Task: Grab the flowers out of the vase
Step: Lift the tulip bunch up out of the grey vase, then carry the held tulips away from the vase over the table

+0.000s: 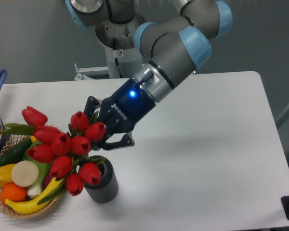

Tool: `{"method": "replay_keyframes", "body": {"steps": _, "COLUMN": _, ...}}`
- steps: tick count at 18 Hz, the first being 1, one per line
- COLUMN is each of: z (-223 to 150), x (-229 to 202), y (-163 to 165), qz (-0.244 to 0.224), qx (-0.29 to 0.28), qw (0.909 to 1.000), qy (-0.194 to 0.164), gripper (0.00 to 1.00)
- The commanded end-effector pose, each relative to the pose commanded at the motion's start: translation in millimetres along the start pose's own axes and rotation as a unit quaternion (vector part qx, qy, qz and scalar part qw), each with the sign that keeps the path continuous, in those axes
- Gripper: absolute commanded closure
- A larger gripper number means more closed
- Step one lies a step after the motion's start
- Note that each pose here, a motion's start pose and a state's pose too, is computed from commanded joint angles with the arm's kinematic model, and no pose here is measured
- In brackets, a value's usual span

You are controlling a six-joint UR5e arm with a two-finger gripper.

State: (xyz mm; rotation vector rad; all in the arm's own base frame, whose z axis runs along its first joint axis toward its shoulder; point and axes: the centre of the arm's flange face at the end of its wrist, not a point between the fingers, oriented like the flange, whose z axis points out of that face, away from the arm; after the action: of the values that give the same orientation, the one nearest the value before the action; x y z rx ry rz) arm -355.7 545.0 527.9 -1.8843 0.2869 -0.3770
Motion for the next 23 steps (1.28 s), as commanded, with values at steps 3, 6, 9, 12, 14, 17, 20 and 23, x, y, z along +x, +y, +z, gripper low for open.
{"method": "replay_keyframes", "body": {"steps": 3, "z": -16, "x": -7, "y": -10, "qz": -0.010, "qx": 0.005, "qw": 0.9998, "qy": -0.015, "gripper": 0.75}}
{"method": "replay_keyframes", "body": {"steps": 6, "z": -39, "x": -23, "y": -1, "qz": -0.023, "qx": 0.007, "qw": 0.9991, "qy": -0.035, "gripper": 0.75}}
{"method": "replay_keyframes", "body": {"steps": 9, "z": -79, "x": -46, "y": 14, "qz": -0.039, "qx": 0.010, "qw": 0.9968, "qy": -0.069, "gripper": 0.75}}
{"method": "replay_keyframes", "body": {"steps": 12, "z": -122, "x": -67, "y": 32, "qz": -0.049, "qx": 0.013, "qw": 0.9932, "qy": -0.105, "gripper": 0.75}}
{"method": "replay_keyframes", "body": {"steps": 14, "z": -140, "x": -77, "y": 40, "qz": -0.046, "qx": 0.015, "qw": 0.9917, "qy": -0.119, "gripper": 0.75}}
{"method": "replay_keyframes", "body": {"steps": 17, "z": -161, "x": -89, "y": 58, "qz": -0.031, "qx": 0.011, "qw": 0.9901, "qy": -0.136, "gripper": 0.75}}
{"method": "replay_keyframes", "body": {"steps": 20, "z": -170, "x": -93, "y": 74, "qz": -0.019, "qx": 0.007, "qw": 0.9896, "qy": -0.142, "gripper": 0.75}}
{"method": "replay_keyframes", "body": {"steps": 23, "z": -164, "x": -91, "y": 84, "qz": -0.017, "qx": 0.004, "qw": 0.9904, "qy": -0.137, "gripper": 0.75}}
